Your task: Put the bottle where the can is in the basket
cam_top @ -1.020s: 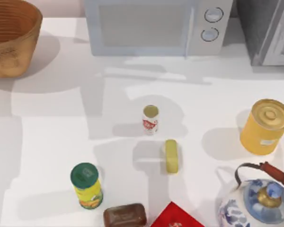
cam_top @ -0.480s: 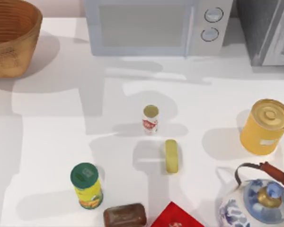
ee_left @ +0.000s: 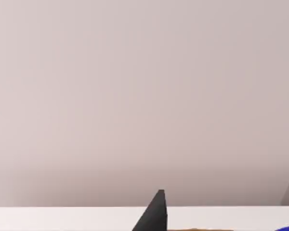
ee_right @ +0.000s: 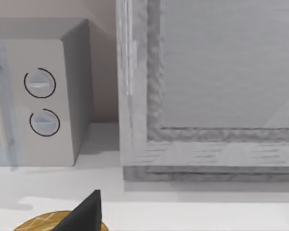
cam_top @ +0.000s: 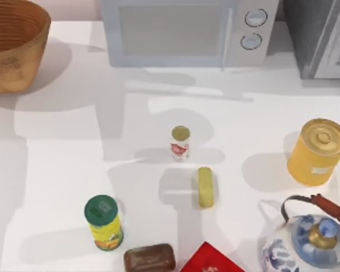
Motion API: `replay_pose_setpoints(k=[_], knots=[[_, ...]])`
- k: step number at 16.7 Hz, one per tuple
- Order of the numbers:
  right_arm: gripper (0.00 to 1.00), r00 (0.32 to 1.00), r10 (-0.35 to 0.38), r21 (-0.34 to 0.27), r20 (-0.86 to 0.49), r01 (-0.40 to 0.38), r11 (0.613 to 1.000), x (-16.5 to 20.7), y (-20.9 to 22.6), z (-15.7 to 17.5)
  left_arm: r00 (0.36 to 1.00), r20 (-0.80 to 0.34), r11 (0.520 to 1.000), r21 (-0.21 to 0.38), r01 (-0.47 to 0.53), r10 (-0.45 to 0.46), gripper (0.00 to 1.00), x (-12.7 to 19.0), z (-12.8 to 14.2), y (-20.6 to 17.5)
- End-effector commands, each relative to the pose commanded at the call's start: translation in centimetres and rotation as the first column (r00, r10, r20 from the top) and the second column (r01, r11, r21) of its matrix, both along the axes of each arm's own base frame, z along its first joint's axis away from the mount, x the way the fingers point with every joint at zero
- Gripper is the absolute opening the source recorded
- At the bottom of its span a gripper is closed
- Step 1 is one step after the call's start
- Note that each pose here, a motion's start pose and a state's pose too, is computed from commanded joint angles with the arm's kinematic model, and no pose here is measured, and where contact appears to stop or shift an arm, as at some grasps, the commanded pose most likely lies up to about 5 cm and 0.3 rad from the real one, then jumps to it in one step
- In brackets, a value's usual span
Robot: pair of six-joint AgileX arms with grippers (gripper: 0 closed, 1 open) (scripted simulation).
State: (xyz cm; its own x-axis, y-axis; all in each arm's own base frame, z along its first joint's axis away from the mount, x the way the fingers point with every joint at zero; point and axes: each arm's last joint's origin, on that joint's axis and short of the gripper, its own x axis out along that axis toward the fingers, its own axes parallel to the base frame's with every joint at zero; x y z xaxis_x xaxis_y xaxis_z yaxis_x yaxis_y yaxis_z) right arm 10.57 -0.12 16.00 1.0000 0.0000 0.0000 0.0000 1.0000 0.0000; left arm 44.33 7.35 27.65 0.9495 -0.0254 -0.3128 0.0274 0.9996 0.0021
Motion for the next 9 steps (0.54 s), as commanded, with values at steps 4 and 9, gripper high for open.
replay_pose_setpoints(k=[4, 9], knots=[[1.00, 1.000, 0.000, 0.000, 0.000, 0.000, 1.000, 0.00, 0.00, 0.00, 1.000, 0.000, 1.000, 0.000, 0.000, 0.000, 1.00, 0.00, 0.00, 0.00], [1.00, 1.000, 0.000, 0.000, 0.000, 0.000, 1.000, 0.00, 0.00, 0.00, 1.000, 0.000, 1.000, 0.000, 0.000, 0.000, 1.00, 0.00, 0.00, 0.00]])
